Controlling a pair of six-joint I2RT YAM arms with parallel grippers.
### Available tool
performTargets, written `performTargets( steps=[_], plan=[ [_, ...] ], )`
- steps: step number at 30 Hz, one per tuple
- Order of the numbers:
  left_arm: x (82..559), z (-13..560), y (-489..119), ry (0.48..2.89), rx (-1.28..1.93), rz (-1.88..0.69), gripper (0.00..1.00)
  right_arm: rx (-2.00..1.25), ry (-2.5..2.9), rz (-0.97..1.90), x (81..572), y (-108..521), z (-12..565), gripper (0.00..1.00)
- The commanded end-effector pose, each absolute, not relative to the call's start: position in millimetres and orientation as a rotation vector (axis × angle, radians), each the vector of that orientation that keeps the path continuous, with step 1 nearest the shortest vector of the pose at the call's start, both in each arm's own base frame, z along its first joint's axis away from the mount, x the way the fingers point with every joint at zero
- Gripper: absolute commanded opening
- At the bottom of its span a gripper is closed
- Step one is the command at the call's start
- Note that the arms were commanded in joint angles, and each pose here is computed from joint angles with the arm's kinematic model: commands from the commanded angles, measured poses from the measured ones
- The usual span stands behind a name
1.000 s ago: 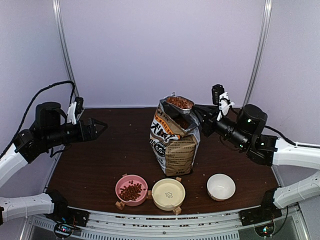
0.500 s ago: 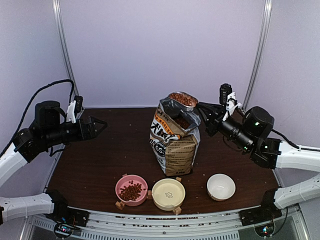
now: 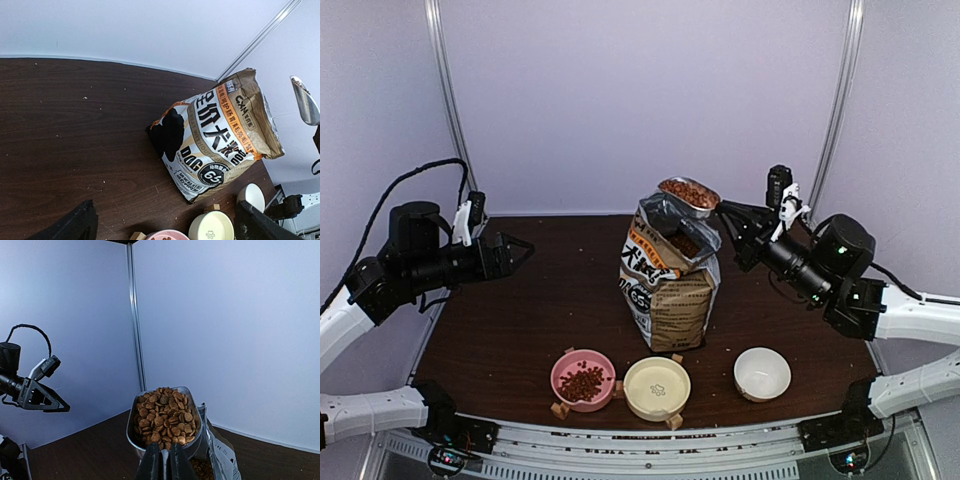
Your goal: Serve the pet food
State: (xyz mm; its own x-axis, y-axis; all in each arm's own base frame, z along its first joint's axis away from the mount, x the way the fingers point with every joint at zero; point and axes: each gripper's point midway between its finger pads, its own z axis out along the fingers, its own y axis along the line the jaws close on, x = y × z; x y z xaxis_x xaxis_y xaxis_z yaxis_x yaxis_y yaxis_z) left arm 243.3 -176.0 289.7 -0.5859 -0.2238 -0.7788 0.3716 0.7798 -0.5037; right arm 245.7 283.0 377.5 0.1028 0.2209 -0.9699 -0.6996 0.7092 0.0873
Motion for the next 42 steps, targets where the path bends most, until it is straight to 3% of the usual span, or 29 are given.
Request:
performTargets(
  steps=[1, 20, 42],
  plan=[
    [246.5, 311.3, -176.0, 1.974, 0.101, -0.836, 0.98, -0.473, 1.236, 0.752, 226.3, 280.3, 400.7, 0.0],
    [253.4, 305.8, -181.3, 1.986, 0.111, -0.833, 0.98, -0.767, 1.249, 0.974, 120.5, 350.0, 359.0, 0.0],
    [247.1, 303.6, -166.0, 1.987, 0.089, -0.763, 0.98, -0.843, 1.414, 0.938, 92.5, 328.2, 268.4, 0.0]
  ],
)
